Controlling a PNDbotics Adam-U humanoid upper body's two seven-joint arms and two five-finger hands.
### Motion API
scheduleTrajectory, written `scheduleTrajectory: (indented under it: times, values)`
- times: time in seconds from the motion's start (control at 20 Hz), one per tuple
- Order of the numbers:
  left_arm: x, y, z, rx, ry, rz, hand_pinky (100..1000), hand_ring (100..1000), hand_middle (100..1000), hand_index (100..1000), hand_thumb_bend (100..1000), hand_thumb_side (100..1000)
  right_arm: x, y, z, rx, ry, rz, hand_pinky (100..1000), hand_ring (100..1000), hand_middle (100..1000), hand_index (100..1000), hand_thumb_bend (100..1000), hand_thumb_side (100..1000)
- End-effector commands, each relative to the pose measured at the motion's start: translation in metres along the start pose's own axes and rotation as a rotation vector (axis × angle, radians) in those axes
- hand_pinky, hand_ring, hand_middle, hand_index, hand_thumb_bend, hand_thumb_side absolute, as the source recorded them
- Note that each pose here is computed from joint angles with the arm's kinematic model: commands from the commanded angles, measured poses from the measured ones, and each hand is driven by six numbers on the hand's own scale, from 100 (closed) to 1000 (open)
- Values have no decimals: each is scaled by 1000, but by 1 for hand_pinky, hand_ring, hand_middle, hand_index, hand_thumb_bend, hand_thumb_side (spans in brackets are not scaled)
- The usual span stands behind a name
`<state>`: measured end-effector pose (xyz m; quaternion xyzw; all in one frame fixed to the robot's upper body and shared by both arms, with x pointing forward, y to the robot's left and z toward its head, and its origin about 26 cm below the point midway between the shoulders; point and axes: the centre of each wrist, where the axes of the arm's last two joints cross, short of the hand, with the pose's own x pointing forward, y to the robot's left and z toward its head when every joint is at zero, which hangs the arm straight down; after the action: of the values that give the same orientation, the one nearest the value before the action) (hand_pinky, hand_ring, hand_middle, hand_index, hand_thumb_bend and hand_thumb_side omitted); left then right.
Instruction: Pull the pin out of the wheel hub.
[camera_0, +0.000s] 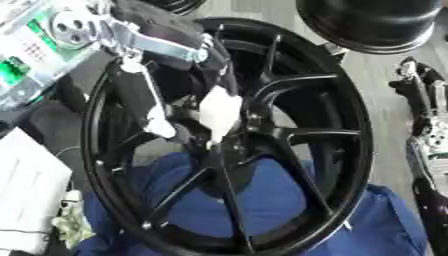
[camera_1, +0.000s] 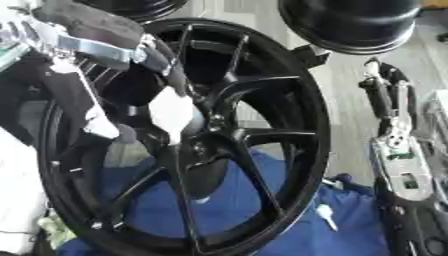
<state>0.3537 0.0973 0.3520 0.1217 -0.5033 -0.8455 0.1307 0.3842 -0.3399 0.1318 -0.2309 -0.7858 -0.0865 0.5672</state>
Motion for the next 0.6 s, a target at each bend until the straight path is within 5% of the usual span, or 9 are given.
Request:
scheduleTrajectory:
  times: [0.05,0.6]
  values:
    - [3,8,7,18,20,-13,864,835,800,858,444,221,9,-3,-6,-3,-31,13,783,647,682,767,100,699]
    - [8,16,10,49,46,-33,890,866,821,883,458,208,9,-2,-6,6,-26,16,783,644,678,767,100,702]
